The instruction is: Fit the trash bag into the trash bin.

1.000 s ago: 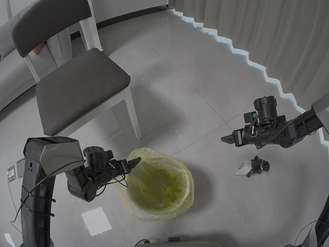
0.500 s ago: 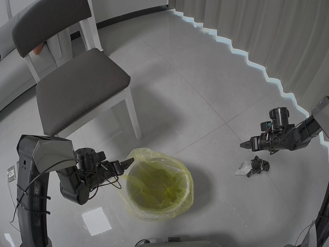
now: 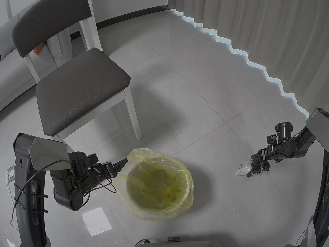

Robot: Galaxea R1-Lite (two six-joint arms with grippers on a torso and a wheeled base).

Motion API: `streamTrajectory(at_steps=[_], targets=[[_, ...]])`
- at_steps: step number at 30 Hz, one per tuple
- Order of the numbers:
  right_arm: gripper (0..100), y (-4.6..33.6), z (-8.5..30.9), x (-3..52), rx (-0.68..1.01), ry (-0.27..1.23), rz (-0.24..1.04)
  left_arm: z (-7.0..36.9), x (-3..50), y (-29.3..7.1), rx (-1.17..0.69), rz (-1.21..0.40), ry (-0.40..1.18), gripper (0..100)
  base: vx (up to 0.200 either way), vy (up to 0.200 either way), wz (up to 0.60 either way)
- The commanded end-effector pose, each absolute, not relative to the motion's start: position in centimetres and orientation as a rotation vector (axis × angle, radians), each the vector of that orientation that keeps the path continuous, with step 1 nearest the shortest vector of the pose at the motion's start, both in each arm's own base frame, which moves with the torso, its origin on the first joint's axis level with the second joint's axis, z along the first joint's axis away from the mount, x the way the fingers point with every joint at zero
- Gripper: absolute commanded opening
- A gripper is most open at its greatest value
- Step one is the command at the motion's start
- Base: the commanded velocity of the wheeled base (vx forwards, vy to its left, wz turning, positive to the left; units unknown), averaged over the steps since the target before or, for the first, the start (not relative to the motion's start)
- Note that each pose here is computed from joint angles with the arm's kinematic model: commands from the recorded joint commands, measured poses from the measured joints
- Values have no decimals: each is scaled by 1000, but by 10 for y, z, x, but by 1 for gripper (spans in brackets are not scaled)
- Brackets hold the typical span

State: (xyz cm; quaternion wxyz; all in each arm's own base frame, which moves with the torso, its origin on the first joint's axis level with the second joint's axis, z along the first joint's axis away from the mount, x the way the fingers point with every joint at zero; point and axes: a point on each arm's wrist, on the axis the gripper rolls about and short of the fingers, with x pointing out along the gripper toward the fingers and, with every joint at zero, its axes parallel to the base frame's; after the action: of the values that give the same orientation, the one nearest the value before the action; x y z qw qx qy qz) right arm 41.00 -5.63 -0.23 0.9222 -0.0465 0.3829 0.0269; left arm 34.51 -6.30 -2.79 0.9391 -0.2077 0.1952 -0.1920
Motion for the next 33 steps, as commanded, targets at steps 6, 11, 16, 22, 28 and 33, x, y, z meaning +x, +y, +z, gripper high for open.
streamTrajectory(at_steps=[6,11,16,22,28,33], targets=[[100,-90,-62,425,-113,874,7,-23,336,-63,-424,-394,401,100,0,0,0],[100,-95,-59,439,-122,913,17,-18,336,-64,-423,-400,388,100,0,0,0],[100,-101,-56,455,-160,950,16,-19,334,-67,-421,-404,397,100,0,0,0],[100,-103,-53,465,-162,983,27,-22,334,-69,-420,-406,404,100,0,0,0],[100,-101,-54,481,-165,994,39,-21,334,-70,-421,-406,402,100,0,0,0],[100,-100,-65,488,-177,1005,40,-22,332,-71,-420,-407,409,100,0,0,0]])
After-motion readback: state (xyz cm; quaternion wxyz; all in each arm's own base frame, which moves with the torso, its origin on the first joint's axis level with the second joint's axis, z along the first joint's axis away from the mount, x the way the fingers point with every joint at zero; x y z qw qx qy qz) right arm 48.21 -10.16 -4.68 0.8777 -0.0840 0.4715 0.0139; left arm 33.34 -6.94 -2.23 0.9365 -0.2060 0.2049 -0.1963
